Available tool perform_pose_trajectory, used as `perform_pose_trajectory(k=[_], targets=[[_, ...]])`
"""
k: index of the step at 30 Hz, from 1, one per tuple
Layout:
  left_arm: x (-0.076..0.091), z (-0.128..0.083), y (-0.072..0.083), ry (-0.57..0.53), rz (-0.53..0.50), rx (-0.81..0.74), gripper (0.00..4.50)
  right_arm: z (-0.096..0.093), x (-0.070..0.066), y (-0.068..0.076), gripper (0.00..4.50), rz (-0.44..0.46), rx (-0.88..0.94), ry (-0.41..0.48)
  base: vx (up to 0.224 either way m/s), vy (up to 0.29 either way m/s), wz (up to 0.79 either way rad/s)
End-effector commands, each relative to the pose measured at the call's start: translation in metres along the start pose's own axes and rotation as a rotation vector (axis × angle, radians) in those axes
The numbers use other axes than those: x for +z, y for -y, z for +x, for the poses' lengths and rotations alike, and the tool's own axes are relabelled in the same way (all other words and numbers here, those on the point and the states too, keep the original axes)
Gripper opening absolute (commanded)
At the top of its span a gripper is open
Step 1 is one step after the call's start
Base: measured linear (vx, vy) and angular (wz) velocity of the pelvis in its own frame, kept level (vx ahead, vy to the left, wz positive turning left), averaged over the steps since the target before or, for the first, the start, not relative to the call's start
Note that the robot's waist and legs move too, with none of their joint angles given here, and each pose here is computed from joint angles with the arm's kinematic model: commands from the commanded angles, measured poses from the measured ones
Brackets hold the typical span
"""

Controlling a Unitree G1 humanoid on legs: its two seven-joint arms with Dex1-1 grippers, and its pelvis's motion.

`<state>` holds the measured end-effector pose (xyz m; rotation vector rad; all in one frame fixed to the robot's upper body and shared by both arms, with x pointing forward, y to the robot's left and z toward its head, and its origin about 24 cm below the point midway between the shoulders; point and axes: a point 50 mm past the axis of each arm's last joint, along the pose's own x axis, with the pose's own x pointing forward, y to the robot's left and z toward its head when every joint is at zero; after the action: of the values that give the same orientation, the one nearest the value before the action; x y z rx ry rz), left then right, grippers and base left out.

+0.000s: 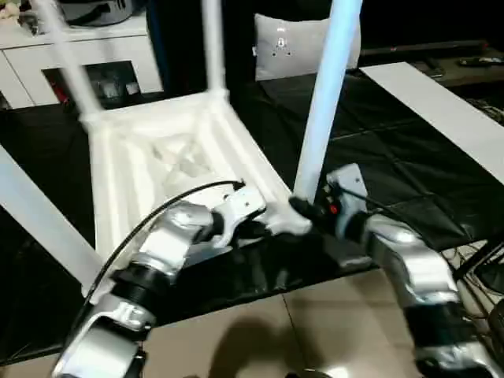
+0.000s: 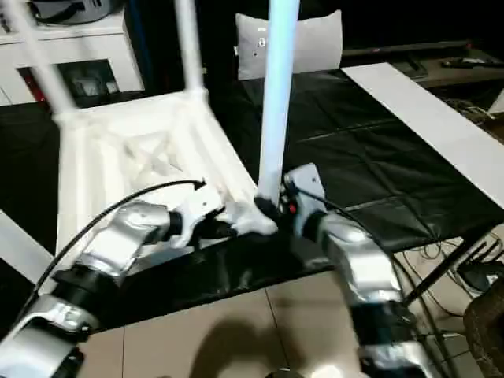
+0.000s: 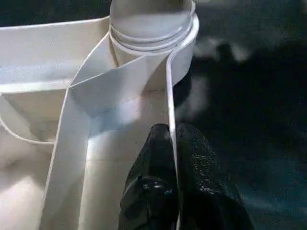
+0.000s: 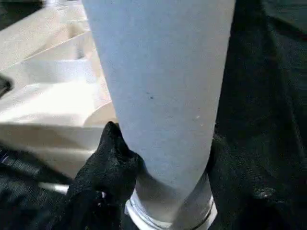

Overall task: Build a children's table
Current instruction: Rotate leg to tighten

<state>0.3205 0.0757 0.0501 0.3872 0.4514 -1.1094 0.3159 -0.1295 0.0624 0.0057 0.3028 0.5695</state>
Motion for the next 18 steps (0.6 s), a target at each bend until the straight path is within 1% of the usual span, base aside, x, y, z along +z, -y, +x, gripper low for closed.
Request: perform_pose_trajectory(k=[1, 3, 4, 5, 7, 8, 9, 10, 11, 12, 13, 14, 15, 16, 17, 18], targets=[[0.026, 0.018, 0.025, 0.083, 0.068, -0.119, 0.00, 0.009, 0.003, -0.003, 1.95, -0.007, -0.051, 0.015, 0.000, 0.000, 0.00], [0.025, 0.019, 0.024, 0.068, 0.075, -0.085, 0.00, 0.008, 0.003, -0.003, 1.95, 0.018, -0.054, 0.040, 0.000, 0.000, 0.00], [0.025, 0.019, 0.024, 0.068, 0.075, -0.085, 0.00, 0.008, 0.003, -0.003, 2.51, 0.018, -0.054, 0.040, 0.000, 0.000, 0.00], [0.024, 0.019, 0.023, 0.061, 0.075, -0.074, 0.00, 0.007, 0.003, -0.002, 2.65, 0.018, -0.056, 0.045, 0.000, 0.000, 0.00], [0.021, 0.018, 0.023, 0.056, 0.077, -0.073, 0.00, 0.000, 0.002, 0.001, 2.64, 0.007, -0.024, 0.063, 0.000, 0.000, 0.00], [0.021, 0.018, 0.023, 0.056, 0.077, -0.073, 0.00, 0.000, 0.002, 0.001, 2.69, 0.007, -0.024, 0.063, 0.000, 0.000, 0.00], [0.021, 0.018, 0.023, 0.056, 0.077, -0.073, 0.00, 0.000, 0.002, 0.001, 2.91, 0.007, -0.024, 0.063, 0.000, 0.000, 0.00], [0.020, 0.016, 0.022, 0.055, 0.087, -0.075, 0.00, -0.004, 0.003, 0.003, 3.02, -0.004, -0.002, 0.072, 0.000, 0.000, 0.00], [0.017, 0.014, 0.020, 0.049, 0.105, -0.080, 0.00, -0.010, 0.004, 0.006, 3.06, -0.037, 0.036, 0.086, 0.000, 0.000, 0.00], [0.016, 0.013, 0.019, 0.047, 0.111, -0.082, 0.00, -0.012, 0.004, 0.007, 3.08, -0.049, 0.049, 0.090, 0.000, 0.000, 0.00], [0.013, 0.011, 0.018, 0.041, 0.135, -0.089, 0.00, -0.019, 0.005, 0.010, 3.19, -0.087, 0.090, 0.102, 0.000, 0.000, 0.00], [0.010, 0.009, 0.017, 0.037, 0.157, -0.108, 0.00, -0.025, 0.005, 0.014, 3.35, -0.120, 0.130, 0.103, 0.000, 0.000, 0.00], [0.005, 0.007, 0.019, 0.036, 0.181, -0.149, 0.00, -0.034, 0.004, 0.018, 3.35, -0.150, 0.184, 0.096, 0.000, 0.000, 0.00], [0.005, 0.006, 0.019, 0.035, 0.183, -0.155, 0.00, -0.036, 0.004, 0.019, 3.35, -0.153, 0.192, 0.094, 0.000, 0.000, 0.00], [-0.001, 0.003, 0.021, 0.027, 0.202, -0.195, 0.00, -0.045, 0.003, 0.024, 3.55, -0.174, 0.244, 0.079, 0.000, 0.000, 0.00], [-0.002, 0.003, 0.021, 0.025, 0.205, -0.203, 0.00, -0.047, 0.003, 0.025, 3.63, -0.178, 0.254, 0.075, 0.000, 0.000, 0.00]])
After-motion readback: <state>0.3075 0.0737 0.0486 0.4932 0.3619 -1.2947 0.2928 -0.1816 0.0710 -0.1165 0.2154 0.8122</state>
